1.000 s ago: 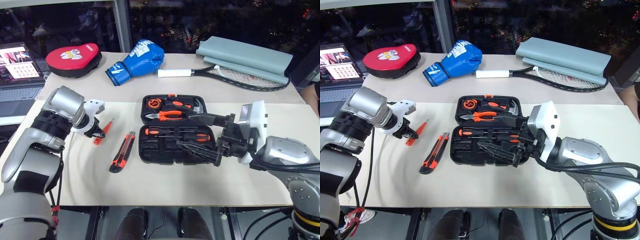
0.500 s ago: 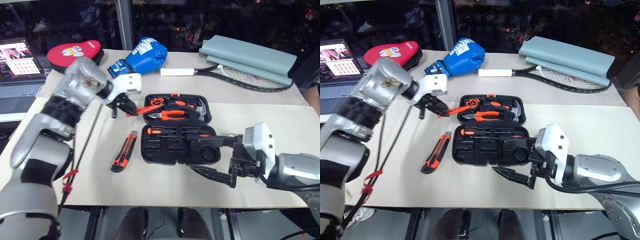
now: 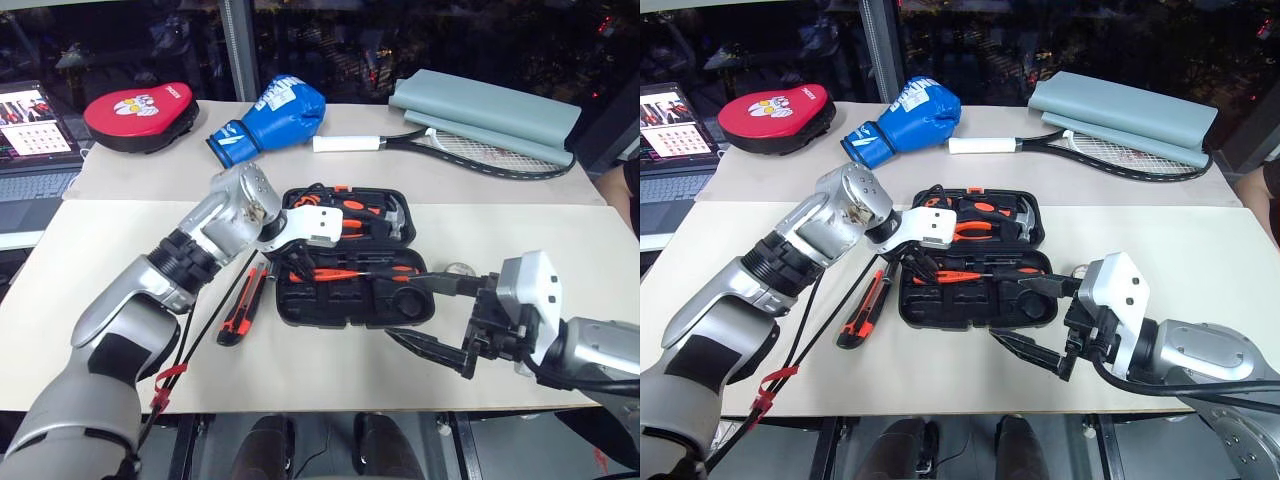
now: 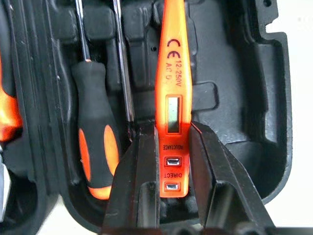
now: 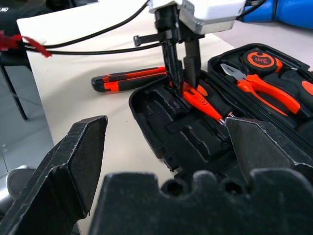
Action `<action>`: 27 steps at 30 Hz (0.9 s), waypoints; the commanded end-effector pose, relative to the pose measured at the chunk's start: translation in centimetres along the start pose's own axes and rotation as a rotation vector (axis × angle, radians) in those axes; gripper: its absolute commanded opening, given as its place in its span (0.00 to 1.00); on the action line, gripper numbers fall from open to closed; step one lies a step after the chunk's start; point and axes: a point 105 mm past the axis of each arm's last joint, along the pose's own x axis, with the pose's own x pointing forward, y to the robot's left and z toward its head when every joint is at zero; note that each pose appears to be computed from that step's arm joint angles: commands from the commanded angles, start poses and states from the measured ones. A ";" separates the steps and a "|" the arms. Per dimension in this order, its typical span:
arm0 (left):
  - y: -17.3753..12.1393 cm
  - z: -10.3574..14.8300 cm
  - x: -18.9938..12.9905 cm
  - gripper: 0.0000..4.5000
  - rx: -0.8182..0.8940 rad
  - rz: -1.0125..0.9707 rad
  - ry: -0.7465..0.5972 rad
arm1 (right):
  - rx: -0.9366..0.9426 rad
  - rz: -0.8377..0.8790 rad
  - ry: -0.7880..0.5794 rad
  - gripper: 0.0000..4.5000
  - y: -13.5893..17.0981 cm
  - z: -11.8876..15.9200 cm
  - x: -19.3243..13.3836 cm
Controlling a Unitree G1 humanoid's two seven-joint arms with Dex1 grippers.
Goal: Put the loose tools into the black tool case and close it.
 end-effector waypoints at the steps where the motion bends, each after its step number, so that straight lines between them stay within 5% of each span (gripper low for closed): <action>1: 0.3 -0.2 0.0 0.09 0.004 0.060 0.032 | -0.042 -0.032 -0.056 1.00 -0.1 1.3 -0.3; 27: -0.2 -1.3 1.4 0.09 -0.011 0.028 0.094 | -0.036 -0.055 -0.075 1.00 0.0 1.4 0.2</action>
